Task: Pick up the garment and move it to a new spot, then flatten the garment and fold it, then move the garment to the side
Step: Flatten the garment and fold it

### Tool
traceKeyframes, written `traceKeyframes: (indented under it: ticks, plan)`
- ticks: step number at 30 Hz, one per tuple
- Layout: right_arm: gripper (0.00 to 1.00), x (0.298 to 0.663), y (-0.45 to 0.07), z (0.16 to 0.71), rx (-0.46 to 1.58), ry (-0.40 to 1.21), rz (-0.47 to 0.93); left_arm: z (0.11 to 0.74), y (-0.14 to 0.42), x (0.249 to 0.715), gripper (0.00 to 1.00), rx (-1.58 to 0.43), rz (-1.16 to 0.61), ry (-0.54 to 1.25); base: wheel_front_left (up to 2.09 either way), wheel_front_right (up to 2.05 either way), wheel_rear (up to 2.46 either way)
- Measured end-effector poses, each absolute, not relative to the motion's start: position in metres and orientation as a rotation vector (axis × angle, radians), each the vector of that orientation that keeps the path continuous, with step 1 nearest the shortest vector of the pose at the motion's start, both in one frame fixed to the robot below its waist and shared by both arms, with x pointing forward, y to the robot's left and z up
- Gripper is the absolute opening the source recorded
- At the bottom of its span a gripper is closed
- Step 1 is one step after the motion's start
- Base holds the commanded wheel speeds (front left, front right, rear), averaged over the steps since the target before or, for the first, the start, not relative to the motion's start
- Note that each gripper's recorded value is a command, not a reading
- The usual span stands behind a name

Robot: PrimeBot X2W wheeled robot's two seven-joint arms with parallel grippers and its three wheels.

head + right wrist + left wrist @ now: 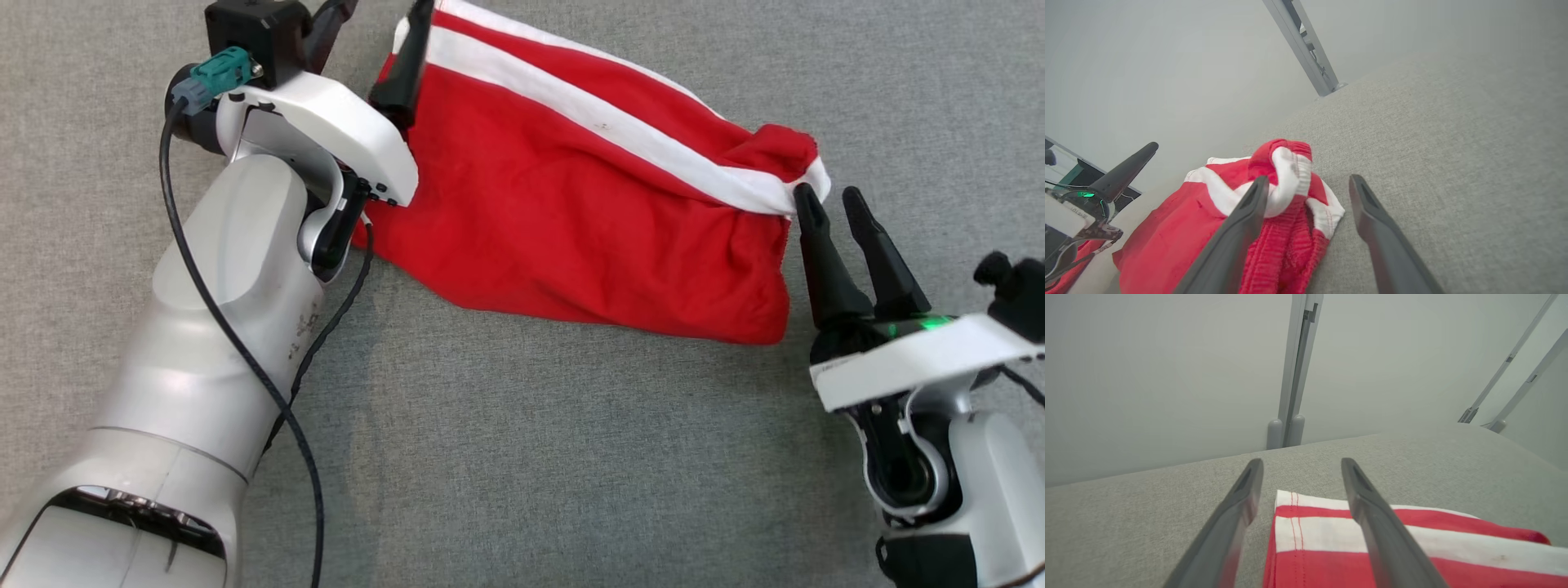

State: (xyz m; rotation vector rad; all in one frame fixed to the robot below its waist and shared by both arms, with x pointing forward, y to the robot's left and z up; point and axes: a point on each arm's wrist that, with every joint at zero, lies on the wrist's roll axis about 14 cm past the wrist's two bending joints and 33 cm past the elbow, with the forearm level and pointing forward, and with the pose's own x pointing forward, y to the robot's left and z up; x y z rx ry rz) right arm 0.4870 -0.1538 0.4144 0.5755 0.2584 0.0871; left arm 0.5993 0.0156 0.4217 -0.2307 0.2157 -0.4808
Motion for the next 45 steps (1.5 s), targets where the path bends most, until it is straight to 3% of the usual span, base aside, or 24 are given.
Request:
traceKeyframes:
  ticks: [9,22,35,45]
  plan:
    - [1.0,0.463,-0.168,0.471,0.385,-0.012,0.093,0.459,0.036,0.582,1.0,-0.233,-0.442,0.068,0.0,0.0,0.0]
    - [1.0,0.446,-0.181,0.517,0.145,-0.17,0.088,0.502,0.103,0.515,1.0,-0.2,-0.271,-0.095,0.0,0.0,0.0]
    - [1.0,0.407,-0.186,0.505,0.104,-0.103,0.052,0.492,0.149,0.442,1.0,-0.202,-0.117,-0.047,0.0,0.0,0.0]
    - [1.0,0.402,-0.186,0.498,0.13,-0.081,0.038,0.48,0.151,0.432,1.0,-0.203,-0.11,-0.006,0.0,0.0,0.0]
